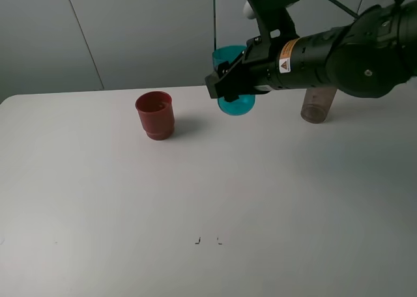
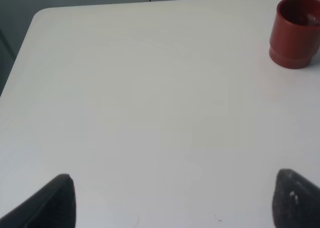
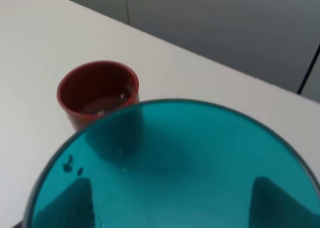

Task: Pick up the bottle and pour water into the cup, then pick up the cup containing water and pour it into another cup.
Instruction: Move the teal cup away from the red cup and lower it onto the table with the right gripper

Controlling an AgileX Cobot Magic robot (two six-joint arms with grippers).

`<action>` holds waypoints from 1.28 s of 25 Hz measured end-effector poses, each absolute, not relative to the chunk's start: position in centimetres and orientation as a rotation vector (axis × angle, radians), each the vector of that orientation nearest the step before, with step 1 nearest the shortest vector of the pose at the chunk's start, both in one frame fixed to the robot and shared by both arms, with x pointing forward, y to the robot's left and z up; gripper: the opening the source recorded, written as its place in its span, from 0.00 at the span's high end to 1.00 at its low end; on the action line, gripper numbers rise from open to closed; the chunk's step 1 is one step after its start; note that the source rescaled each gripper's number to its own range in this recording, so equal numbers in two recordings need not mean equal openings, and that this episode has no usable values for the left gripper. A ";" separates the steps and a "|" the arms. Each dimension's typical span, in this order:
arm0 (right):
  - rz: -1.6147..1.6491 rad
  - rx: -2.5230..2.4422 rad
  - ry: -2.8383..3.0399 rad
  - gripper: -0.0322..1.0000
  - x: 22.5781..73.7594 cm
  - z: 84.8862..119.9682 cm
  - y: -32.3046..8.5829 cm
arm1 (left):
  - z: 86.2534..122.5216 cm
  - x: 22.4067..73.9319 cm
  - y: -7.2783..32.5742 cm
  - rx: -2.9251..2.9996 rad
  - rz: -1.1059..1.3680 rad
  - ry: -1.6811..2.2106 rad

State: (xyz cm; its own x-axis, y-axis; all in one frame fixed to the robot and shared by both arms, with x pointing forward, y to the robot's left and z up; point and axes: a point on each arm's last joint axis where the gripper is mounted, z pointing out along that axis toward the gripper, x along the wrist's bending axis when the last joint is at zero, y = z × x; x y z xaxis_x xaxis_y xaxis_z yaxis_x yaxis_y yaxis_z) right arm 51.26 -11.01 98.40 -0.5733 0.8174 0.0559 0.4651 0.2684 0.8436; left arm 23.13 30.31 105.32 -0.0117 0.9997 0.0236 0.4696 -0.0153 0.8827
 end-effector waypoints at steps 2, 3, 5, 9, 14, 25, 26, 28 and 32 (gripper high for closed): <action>1.199 1.208 2.161 0.92 50.8 97.3 -11.8 | 105.3 23.1 30.3 1.568 0.965 1.564; 1.189 1.230 2.159 0.92 50.7 96.9 -12.2 | 105.3 23.1 30.3 1.568 0.965 1.564; 1.193 1.253 2.143 0.92 50.5 96.1 -13.1 | 105.3 23.1 30.3 1.568 0.965 1.564; 1.248 1.303 2.075 0.92 49.9 94.7 -15.1 | 105.3 23.1 30.3 1.568 0.965 1.564; 1.331 1.317 1.968 0.92 49.2 93.5 -17.6 | 105.3 23.1 30.3 1.568 0.965 1.564; 1.282 1.286 1.951 0.92 49.6 89.6 -20.0 | 105.3 23.1 30.3 1.568 0.965 1.564; 1.269 1.266 1.964 0.92 49.7 89.1 -20.0 | 105.3 23.1 30.3 1.568 0.965 1.564; 1.245 1.205 1.994 0.92 49.8 88.1 -19.9 | 105.3 23.1 30.3 1.568 0.965 1.564; 1.269 1.099 1.992 0.92 50.0 86.5 -19.6 | 105.3 23.1 30.3 1.568 0.965 1.564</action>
